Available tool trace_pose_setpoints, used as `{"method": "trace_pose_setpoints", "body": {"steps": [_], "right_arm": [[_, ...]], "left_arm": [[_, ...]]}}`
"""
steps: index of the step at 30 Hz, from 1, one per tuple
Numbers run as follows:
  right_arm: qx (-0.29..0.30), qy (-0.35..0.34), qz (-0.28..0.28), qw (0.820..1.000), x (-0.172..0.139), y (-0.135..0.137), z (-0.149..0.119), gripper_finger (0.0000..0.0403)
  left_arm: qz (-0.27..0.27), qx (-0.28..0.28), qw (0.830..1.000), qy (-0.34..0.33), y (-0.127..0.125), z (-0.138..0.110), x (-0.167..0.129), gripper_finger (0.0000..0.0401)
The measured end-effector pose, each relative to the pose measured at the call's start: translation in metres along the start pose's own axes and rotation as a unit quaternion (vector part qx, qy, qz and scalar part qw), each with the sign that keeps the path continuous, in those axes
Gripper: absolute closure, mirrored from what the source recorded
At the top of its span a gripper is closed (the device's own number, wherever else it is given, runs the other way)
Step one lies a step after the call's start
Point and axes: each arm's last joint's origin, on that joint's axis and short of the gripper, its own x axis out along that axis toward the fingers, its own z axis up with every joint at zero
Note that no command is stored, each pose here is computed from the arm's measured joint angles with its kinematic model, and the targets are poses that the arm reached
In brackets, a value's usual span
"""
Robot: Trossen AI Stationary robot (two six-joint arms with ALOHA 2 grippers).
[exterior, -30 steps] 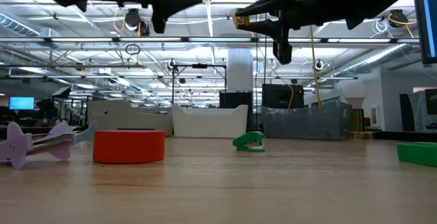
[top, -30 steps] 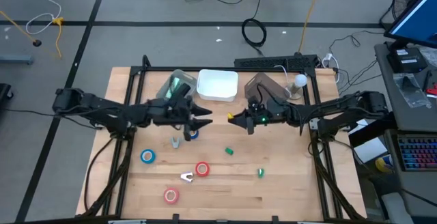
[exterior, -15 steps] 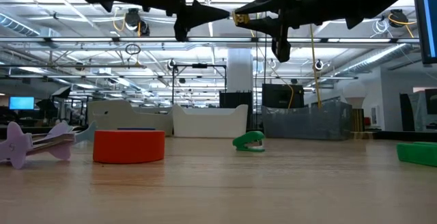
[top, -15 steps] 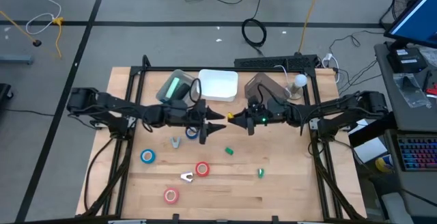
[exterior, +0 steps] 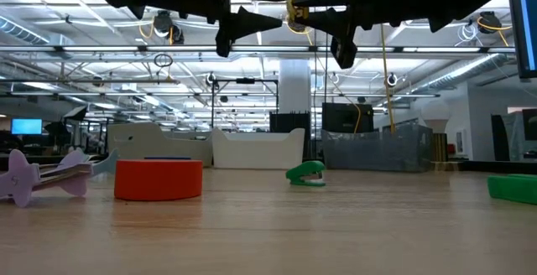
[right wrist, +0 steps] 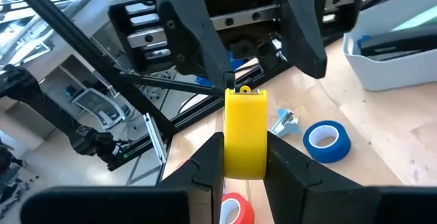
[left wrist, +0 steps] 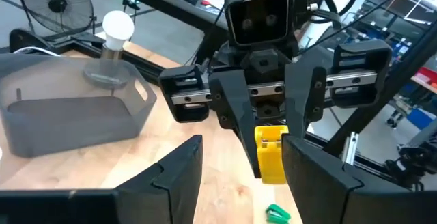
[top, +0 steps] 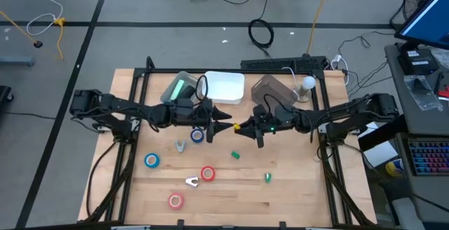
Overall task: Pick and place Stapler, Stapler remover, tape
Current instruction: Put the yellow stapler into the gray bin
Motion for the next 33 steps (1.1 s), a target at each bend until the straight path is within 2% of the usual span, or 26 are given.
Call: {"method": "trace_pose_setpoints", "body": {"steps": [18, 33], "right_arm": [[-0.013, -0.018, -0.009, 1.0, -0.0002, 0.0, 0.0024, 0.0334], [-0.009, -0.016, -0.008, 1.0, -0.0002, 0.0, 0.0022, 0.0333]], "left_arm": [[-0.038, -0.032, 0.999, 0.009, -0.0042, -0.0003, 0.0001, 0.0199], [-0.065, -0.034, 0.997, 0.001, -0.0083, 0.0017, -0.0001, 0.0201]]}}
